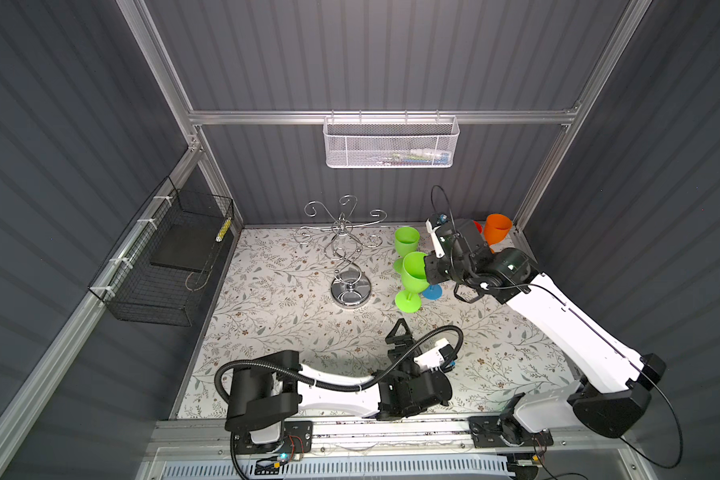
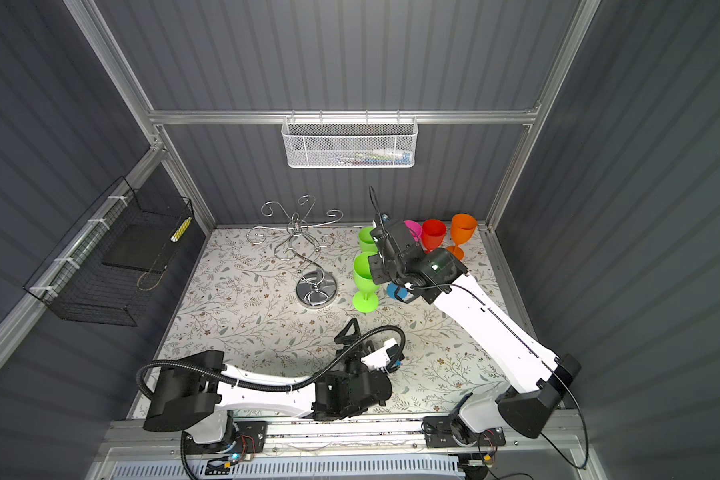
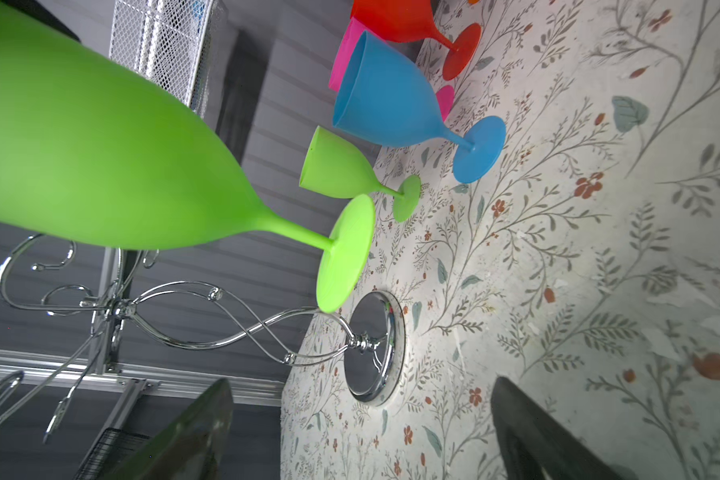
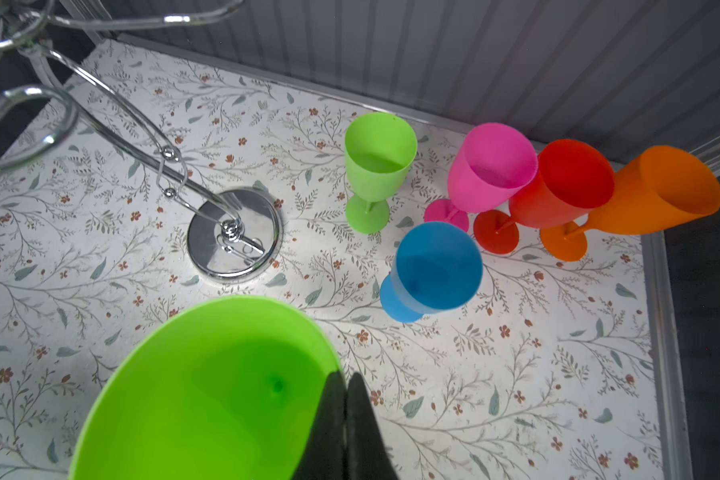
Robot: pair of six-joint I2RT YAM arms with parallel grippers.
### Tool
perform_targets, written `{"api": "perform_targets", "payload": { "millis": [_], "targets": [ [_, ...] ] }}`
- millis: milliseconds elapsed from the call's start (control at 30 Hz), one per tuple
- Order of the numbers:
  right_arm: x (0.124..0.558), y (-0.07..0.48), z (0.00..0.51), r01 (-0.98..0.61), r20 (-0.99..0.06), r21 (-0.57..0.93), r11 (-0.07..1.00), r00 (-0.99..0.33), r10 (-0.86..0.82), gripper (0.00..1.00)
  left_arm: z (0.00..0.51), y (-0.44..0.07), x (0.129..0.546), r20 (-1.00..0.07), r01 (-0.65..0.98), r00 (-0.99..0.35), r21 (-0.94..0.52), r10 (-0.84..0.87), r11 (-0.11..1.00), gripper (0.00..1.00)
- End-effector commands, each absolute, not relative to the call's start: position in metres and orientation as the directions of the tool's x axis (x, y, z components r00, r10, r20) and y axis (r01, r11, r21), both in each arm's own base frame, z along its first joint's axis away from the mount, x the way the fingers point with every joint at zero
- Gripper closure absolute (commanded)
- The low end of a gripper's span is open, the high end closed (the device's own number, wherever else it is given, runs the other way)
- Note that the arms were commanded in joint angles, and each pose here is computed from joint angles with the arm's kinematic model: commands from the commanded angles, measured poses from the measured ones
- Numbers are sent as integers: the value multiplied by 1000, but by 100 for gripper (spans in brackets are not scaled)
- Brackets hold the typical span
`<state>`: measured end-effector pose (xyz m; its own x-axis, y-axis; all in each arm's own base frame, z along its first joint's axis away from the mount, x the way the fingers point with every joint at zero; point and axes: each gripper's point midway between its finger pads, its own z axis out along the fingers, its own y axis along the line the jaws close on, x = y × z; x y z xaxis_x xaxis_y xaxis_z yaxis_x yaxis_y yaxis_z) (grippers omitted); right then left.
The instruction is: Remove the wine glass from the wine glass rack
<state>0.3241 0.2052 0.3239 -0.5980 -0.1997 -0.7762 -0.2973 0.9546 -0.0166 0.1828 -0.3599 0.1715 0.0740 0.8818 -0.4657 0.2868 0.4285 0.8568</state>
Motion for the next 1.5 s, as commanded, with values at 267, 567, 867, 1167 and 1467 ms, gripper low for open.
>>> {"api": "perform_targets", "payload": {
  "millis": [267, 567, 867, 1167, 1467],
  "targets": [
    [363, 208, 321, -285, -870, -7, 958, -470, -146, 100, 144, -332, 143, -640, 483, -12, 669, 768, 565, 2],
    [387, 217, 282, -274, -867, -59, 960, -464, -185, 100, 145, -313, 113, -752, 528, -45, 541, 658, 654, 2],
    [401, 211, 242, -229, -869, -135, 964, -440, -226, 100, 164, -295, 100, -853, 552, -67, 401, 518, 731, 2],
    [405, 211, 219, -231, -865, -111, 967, -457, -208, 100, 170, -291, 99, -874, 556, -86, 355, 477, 752, 2],
    [401, 215, 199, -250, -839, -96, 963, -500, -213, 100, 185, -276, 101, -913, 556, -105, 275, 395, 784, 2]
  ]
}}
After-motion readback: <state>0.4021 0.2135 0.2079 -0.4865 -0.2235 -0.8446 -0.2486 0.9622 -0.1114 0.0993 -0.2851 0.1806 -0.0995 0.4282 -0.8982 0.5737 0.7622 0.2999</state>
